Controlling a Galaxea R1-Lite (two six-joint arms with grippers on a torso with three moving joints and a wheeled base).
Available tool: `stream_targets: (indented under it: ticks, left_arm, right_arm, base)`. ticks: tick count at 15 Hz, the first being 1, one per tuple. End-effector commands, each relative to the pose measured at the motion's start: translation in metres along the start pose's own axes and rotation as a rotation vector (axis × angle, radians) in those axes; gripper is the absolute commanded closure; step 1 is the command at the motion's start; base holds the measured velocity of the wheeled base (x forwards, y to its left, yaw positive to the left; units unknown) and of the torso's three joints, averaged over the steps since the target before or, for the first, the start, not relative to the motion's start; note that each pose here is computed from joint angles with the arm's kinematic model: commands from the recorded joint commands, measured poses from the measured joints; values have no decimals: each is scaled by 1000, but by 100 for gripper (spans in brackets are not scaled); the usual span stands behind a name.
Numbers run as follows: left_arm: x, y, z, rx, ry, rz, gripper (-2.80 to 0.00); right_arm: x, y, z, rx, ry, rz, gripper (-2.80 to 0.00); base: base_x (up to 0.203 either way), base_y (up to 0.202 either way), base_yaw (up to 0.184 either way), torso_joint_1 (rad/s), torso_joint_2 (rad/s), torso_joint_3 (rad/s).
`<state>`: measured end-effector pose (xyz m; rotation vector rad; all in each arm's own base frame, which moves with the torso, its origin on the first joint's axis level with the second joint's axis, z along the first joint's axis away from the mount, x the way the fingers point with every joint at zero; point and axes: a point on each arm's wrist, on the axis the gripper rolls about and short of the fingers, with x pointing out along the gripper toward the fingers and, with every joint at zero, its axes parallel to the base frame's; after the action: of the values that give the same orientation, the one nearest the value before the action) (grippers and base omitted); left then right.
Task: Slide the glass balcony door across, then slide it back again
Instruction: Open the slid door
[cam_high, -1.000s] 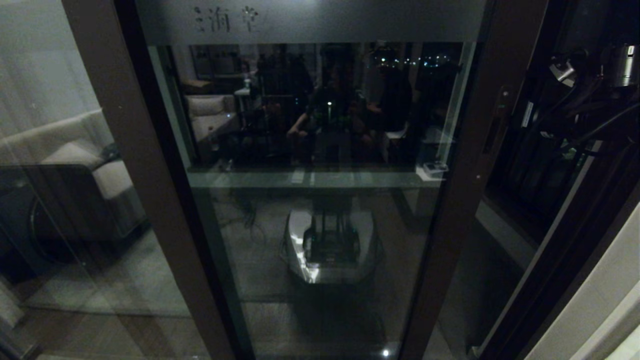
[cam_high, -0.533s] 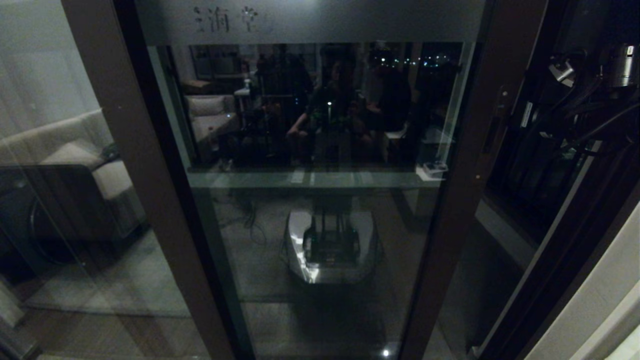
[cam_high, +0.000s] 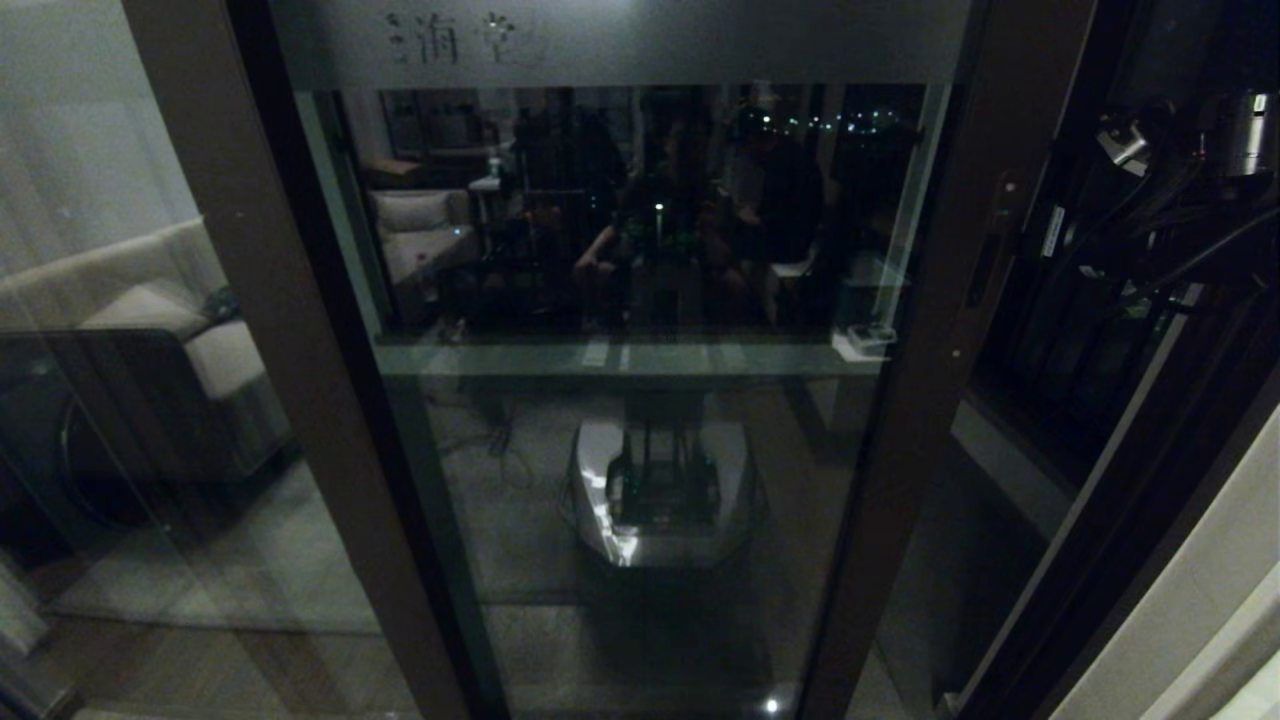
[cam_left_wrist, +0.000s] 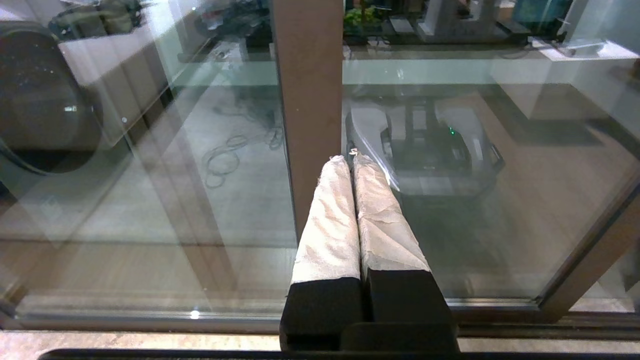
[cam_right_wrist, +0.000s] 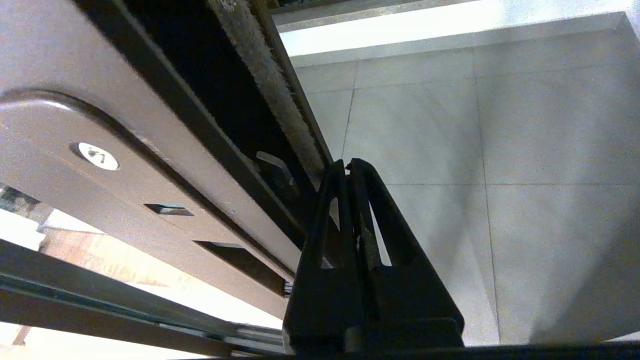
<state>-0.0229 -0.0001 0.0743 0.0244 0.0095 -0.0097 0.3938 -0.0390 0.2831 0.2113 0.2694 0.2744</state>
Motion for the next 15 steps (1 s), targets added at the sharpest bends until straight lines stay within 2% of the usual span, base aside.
stream_targets:
  ticks: [1, 6, 13, 15]
  left_arm:
    - [0, 0, 0, 0, 0, 0, 0]
    - [0, 0, 0, 1, 0, 0, 0]
    - [0, 0, 0, 0, 0, 0, 0]
    - [0, 0, 0, 0, 0, 0, 0]
  right_arm:
    - [-1, 0, 1, 1, -1, 2, 0]
    - [0, 2, 1, -1, -1, 6, 0]
    - [6, 24, 0, -17, 3, 58, 0]
    - [12, 32, -4, -23, 3, 6, 0]
  base:
    - [0, 0, 0, 0, 0, 0]
    - [0, 0, 0, 0, 0, 0]
    - [0, 0, 0, 0, 0, 0]
    - [0, 0, 0, 0, 0, 0]
